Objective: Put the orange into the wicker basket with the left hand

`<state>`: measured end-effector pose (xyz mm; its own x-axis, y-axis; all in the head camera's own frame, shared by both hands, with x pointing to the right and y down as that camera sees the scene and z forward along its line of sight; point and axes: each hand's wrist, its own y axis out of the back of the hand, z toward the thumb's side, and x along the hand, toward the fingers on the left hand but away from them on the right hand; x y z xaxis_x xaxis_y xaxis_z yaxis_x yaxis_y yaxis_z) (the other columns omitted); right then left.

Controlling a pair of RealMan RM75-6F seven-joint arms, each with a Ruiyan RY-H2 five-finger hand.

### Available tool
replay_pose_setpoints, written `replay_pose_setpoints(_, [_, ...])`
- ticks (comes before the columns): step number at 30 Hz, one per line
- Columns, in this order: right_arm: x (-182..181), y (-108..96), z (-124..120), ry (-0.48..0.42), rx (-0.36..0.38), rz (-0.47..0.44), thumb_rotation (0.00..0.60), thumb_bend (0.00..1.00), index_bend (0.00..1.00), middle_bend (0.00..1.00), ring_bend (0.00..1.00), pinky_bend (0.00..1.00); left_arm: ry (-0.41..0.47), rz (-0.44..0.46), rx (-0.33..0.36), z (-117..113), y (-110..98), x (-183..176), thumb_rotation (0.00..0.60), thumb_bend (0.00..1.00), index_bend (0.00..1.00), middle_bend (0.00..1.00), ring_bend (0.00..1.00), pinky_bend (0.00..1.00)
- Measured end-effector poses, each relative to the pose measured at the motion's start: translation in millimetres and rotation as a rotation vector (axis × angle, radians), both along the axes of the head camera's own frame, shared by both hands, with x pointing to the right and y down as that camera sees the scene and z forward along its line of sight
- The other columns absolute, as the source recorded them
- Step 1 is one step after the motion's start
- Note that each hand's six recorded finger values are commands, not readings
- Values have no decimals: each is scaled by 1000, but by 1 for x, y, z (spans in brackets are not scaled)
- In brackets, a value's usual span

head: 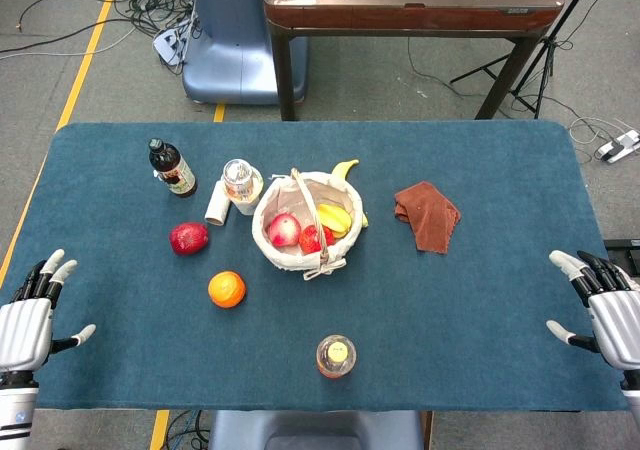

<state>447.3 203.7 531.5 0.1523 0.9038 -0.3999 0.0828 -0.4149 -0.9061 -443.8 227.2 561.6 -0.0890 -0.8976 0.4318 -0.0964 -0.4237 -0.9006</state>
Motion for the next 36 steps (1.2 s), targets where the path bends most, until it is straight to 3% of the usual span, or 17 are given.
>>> replay_pose_setpoints(16, [5,-2,-8,14,21,10,600,21,162,202,99,165,46,69,6,-2,-6,10,600,96,158,23,60,225])
replay_pose_setpoints(29, [-2,-6,-12,23,20,-3,600,21,162,202,99,165,185,531,-56,15,-40,57,600,96,188,23,68,225])
replay_pose_setpoints(36, [-2,-5,-17,28,28,-2,600,21,162,202,99,165,233,683,-131,39,-58,88,600,96,190,23,69,225])
